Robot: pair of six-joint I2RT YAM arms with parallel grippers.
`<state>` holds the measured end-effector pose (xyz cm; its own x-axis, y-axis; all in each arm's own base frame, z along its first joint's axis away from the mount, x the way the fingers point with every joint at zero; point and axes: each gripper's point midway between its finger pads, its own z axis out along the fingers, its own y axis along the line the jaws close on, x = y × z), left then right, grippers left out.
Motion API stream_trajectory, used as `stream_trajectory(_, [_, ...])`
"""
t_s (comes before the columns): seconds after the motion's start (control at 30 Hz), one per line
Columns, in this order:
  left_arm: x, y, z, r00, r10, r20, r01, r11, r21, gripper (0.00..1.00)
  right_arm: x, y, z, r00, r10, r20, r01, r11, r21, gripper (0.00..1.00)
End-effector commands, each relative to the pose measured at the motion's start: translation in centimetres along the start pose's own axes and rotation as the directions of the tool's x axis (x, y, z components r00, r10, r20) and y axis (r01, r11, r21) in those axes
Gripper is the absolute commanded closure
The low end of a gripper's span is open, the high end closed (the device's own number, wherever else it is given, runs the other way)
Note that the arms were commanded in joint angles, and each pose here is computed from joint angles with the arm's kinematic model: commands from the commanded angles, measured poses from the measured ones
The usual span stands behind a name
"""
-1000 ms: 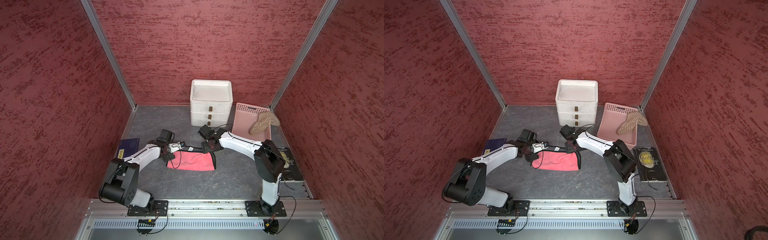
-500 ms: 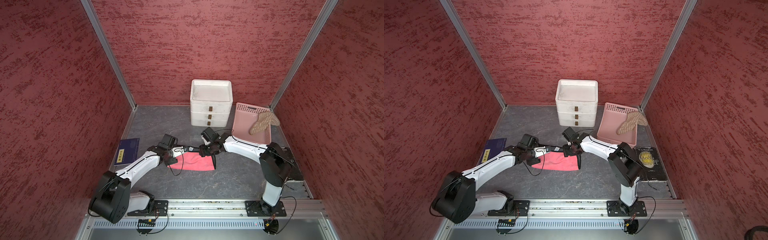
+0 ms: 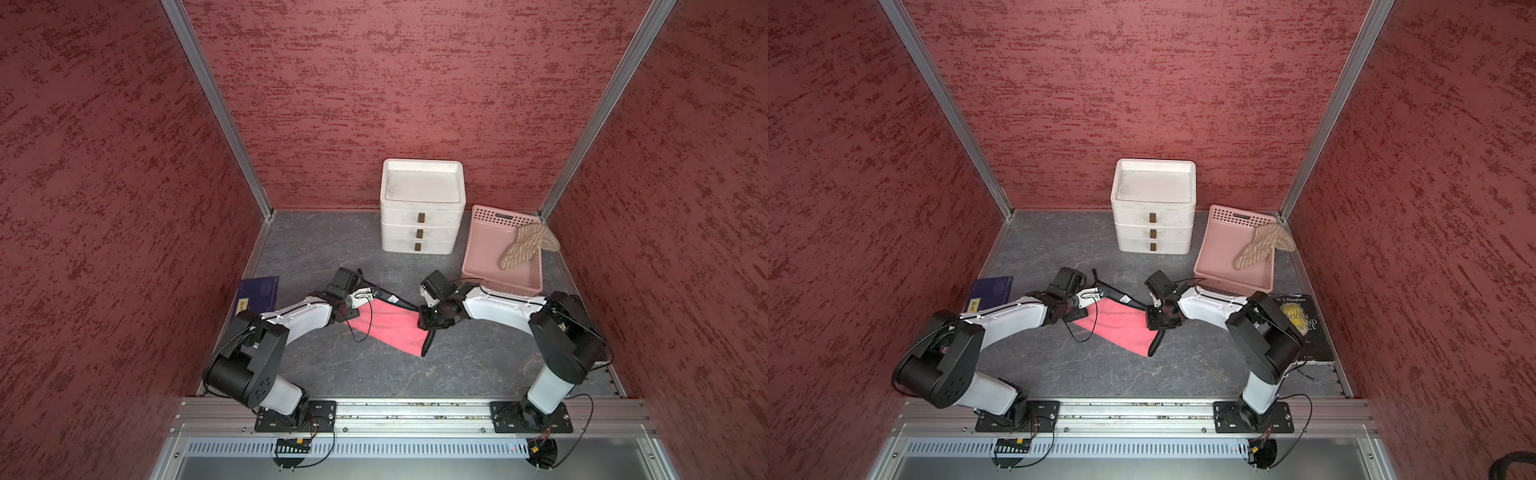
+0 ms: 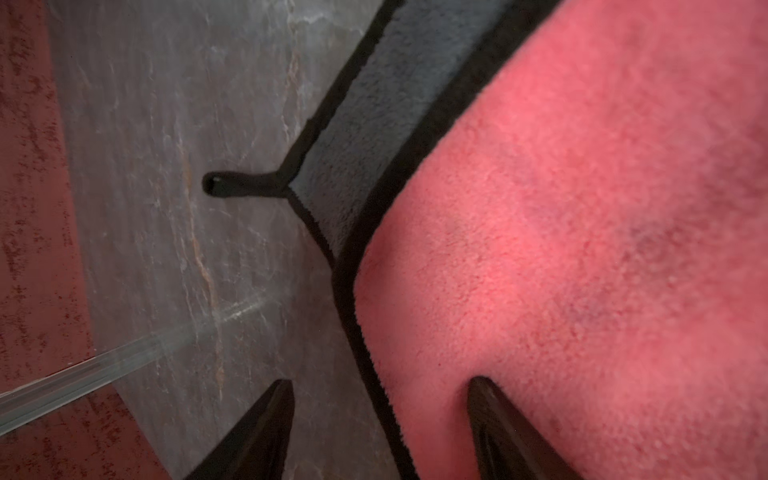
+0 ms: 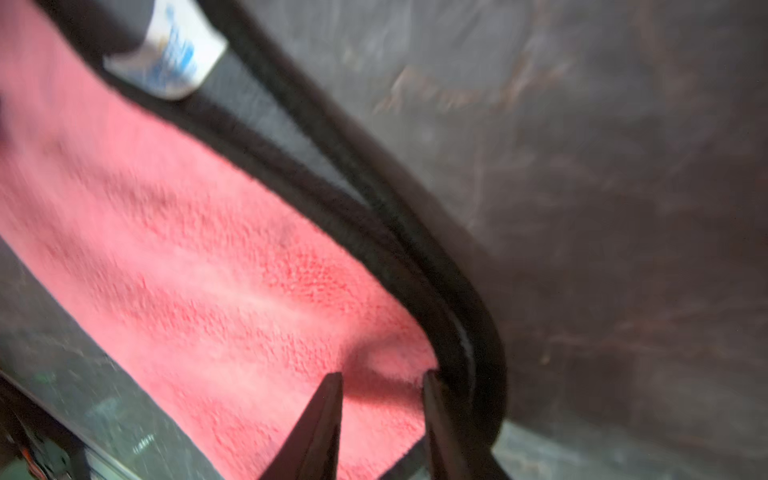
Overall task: Fold the square dishcloth
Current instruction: Adjust the cleaning item at the center of the board.
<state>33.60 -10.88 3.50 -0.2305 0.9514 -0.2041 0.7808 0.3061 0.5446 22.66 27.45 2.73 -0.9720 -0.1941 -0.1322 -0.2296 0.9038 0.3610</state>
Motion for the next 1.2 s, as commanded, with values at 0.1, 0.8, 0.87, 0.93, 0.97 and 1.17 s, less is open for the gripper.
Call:
stream_trajectory(0.1, [-2.7, 2.0, 2.7, 0.997, 0.034, 0.066, -0.026, 0.993, -0.112, 0.26, 4.3, 4.2, -3.0, 0.99, -0.098, -0.103, 0.083, 0.986, -0.144, 0.77])
stream_trajectory(0.8, [-5.2, -10.5, -15.8, 0.919, -0.028, 0.394, -0.125, 0.926, 0.357, 0.21, -16.1, 11.0, 4.0, 0.992, -0.122, -0.029, 0.106, 0.94, -0.326, 0.81])
stream_trajectory(0.87, [-6.0, -12.6, -15.8, 0.913, 0.036, 0.406, -0.196, 0.911, 0.362, 0.2, -16.5, 9.5, 5.5, 0.997, -0.078, -0.029, 0.067, 0.961, -0.269, 0.83])
stream_trajectory(0.93, [-6.9, -14.7, -15.7, 0.9, 0.103, 0.423, -0.272, 0.891, 0.363, 0.18, -16.4, 7.7, 6.4, 0.999, -0.032, -0.022, 0.027, 0.977, -0.211, 0.84])
stream_trajectory(0.97, [-7.4, -15.6, -15.6, 0.892, 0.13, 0.433, -0.304, 0.881, 0.361, 0.18, -16.3, 6.8, 6.8, 1.0, -0.012, -0.014, 0.01, 0.984, -0.178, 0.85])
stream_trajectory(1.17, [-10.2, -19.3, -14.3, 0.862, 0.226, 0.454, -0.416, 0.828, 0.377, 0.17, -14.8, 2.2, 6.8, 0.993, 0.095, 0.076, -0.091, 0.994, -0.062, 0.95])
